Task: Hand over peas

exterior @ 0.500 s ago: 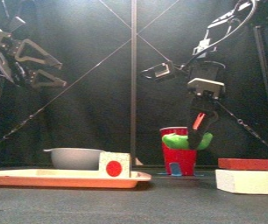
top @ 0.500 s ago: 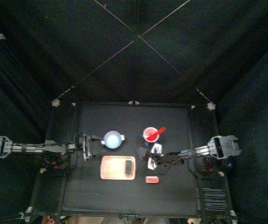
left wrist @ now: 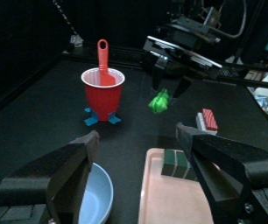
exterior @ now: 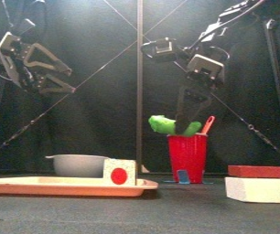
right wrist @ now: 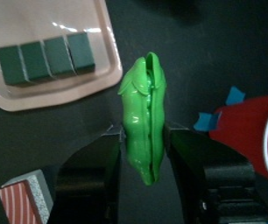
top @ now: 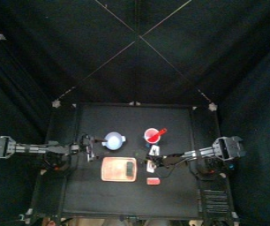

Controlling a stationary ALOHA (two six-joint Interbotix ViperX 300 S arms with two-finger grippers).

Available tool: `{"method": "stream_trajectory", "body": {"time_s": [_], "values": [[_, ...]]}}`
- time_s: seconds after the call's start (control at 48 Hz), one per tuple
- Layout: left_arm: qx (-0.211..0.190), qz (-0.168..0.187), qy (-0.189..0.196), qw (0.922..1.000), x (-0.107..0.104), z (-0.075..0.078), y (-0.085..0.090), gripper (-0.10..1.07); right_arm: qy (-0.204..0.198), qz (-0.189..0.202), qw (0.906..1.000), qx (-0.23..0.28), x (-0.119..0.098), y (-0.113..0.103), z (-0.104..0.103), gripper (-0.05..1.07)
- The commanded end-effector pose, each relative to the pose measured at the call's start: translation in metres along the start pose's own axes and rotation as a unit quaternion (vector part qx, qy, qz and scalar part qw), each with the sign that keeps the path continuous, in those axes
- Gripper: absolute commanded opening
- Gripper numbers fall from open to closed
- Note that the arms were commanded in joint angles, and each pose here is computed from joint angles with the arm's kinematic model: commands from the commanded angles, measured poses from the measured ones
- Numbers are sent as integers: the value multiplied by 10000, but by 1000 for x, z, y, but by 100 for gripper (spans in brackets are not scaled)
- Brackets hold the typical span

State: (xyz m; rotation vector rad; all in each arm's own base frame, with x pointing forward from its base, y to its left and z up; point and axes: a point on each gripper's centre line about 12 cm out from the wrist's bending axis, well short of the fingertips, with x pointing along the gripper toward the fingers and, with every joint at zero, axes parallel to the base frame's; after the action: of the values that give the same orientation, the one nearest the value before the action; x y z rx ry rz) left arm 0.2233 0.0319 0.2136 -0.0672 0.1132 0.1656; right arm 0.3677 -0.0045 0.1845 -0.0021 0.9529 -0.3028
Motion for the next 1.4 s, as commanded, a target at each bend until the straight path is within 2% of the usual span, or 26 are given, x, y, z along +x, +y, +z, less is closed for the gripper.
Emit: {"method": "stream_trajectory", "body": {"time_s": [0.0,0.208,0.417,0.688,0.958,1.125,1.375], "values": [[81,-114,-104,9998,16,14,-6,103,-541,150,9984,64,-15,-5,23,67],[349,-475,121,9982,47,13,-24,103,-861,223,9960,23,-14,-12,33,67],[686,-824,202,9940,80,16,-42,103,-1183,425,9921,20,-18,-9,45,67],[505,-714,319,9957,104,14,-43,103,-1348,414,9899,-157,-21,-8,51,67],[-224,-285,333,9988,117,16,-33,103,-1482,334,9879,-300,-24,-10,59,67],[-212,-294,409,9985,128,13,-35,103,-1538,321,9870,-328,-26,-10,62,67],[-345,-242,466,9980,131,11,-34,103,-1566,318,9866,-315,-29,-11,63,67]]}}
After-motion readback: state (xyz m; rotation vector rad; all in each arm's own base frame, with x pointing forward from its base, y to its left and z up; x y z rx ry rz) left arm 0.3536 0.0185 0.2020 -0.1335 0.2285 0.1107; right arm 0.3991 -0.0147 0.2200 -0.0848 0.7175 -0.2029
